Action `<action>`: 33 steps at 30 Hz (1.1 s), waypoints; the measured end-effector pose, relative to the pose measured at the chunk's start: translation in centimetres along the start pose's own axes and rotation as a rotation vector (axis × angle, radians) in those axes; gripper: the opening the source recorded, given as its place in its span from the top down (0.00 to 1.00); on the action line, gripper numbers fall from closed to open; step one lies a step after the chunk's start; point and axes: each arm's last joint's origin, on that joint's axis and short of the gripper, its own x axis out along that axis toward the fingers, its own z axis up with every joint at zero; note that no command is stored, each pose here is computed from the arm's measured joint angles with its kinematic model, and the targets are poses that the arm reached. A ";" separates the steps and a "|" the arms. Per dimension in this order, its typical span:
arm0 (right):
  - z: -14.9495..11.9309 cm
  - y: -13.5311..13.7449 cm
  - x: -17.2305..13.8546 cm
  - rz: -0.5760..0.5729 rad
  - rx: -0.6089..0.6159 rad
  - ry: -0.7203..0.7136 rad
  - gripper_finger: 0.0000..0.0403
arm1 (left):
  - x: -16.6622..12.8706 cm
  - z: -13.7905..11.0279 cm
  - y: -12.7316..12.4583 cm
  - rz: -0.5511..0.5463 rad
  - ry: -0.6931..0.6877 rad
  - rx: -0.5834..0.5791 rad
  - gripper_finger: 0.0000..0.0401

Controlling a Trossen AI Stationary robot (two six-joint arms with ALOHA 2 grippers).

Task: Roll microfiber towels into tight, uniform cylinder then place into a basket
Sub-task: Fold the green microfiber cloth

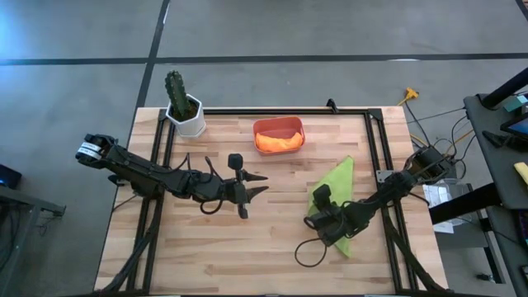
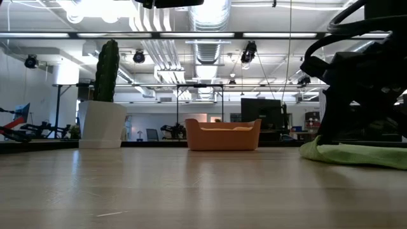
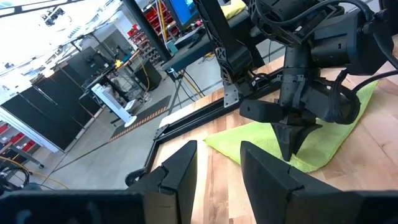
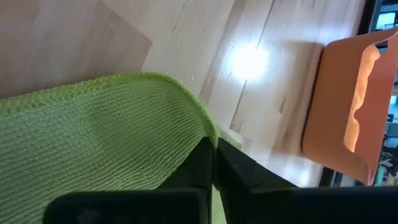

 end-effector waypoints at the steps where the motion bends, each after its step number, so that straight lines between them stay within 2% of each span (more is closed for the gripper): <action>1: 0.0 -0.1 -0.1 -0.016 -0.002 0.001 0.98 | 0.0 0.0 0.0 0.000 0.000 -0.001 0.73; 6: 1.1 -2.0 -1.4 -0.199 0.005 0.007 0.98 | 0.0 0.1 -0.1 -0.040 -0.027 -0.020 0.73; 10: 2.6 -4.5 -2.9 -0.320 0.030 0.021 0.98 | 0.0 0.6 0.1 -0.036 -0.044 -0.085 0.73; 14: 3.6 -7.7 -4.3 -0.404 0.118 0.031 0.98 | 0.1 1.1 0.2 -0.062 -0.066 -0.156 0.73; 20: 3.3 -13.7 -5.9 -0.444 0.399 0.056 0.98 | 0.6 0.7 -0.4 -0.099 -0.046 -0.192 0.73; 25: 2.0 -17.0 -7.1 -0.439 0.580 0.052 0.98 | 1.1 -0.1 -0.9 -0.110 -0.010 -0.232 0.73; 29: 0.8 -18.2 -7.8 -0.380 0.697 0.026 0.98 | 1.6 -1.7 -1.2 -0.080 0.125 -0.263 0.72; 33: 0.0 -17.9 -7.9 -0.357 0.725 0.005 0.98 | 2.3 -4.3 -1.2 -0.021 0.297 -0.297 0.66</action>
